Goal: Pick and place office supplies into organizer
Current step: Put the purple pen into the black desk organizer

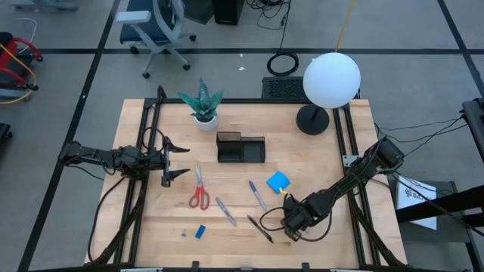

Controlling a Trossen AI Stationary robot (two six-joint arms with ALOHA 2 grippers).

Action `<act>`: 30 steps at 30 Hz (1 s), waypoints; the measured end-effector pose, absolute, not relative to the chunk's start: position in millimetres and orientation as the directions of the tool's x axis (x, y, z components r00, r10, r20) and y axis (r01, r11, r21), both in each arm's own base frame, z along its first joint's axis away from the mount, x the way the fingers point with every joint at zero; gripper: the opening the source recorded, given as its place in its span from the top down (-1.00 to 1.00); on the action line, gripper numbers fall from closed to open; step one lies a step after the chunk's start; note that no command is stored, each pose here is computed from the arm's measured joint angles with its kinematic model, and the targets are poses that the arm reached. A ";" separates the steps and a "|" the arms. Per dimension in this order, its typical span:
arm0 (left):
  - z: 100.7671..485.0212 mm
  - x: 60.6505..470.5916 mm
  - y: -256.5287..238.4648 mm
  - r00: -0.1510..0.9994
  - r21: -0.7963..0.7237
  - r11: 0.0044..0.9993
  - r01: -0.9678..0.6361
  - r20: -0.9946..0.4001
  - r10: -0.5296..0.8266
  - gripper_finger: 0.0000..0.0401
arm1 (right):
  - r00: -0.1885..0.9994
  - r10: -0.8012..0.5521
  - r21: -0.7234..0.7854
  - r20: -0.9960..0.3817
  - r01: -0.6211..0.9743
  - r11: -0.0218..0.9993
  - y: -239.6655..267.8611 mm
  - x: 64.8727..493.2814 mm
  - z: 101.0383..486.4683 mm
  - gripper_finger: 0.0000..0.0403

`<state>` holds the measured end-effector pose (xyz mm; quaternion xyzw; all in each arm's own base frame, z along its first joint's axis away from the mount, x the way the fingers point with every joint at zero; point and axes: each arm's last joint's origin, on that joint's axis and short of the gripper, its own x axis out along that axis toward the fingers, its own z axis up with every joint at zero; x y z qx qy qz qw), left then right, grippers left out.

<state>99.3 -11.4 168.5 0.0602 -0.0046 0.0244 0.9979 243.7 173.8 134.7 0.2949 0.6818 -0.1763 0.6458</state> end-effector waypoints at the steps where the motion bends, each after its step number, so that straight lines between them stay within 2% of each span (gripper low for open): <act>1: 168.5 99.3 -11.4 0.999 0.120 0.992 -0.049 0.012 0.048 -0.73 | 0.021 0.174 0.150 -0.984 0.619 0.771 172.5 243.9 138.0 0.92; 11: 168.5 99.3 -11.4 0.999 0.120 0.992 -0.049 0.012 0.048 -0.73 | 0.265 0.038 0.170 -0.963 0.495 0.852 154.5 246.8 173.3 0.98; 17: 168.4 99.3 -11.4 0.999 0.120 0.992 -0.049 0.012 0.048 -0.73 | 0.342 -0.001 0.155 -0.940 0.429 0.890 148.3 246.5 187.0 0.98; 24: 168.5 99.3 -11.4 0.999 0.120 0.992 -0.049 0.012 0.048 -0.73 | 0.365 0.035 0.197 -0.931 0.419 0.887 149.1 248.3 190.4 0.99; 30: 168.5 99.3 -11.4 0.999 0.120 0.992 -0.049 0.012 0.048 -0.73 | 0.477 0.121 0.312 -0.871 0.344 0.886 153.3 253.7 179.7 0.99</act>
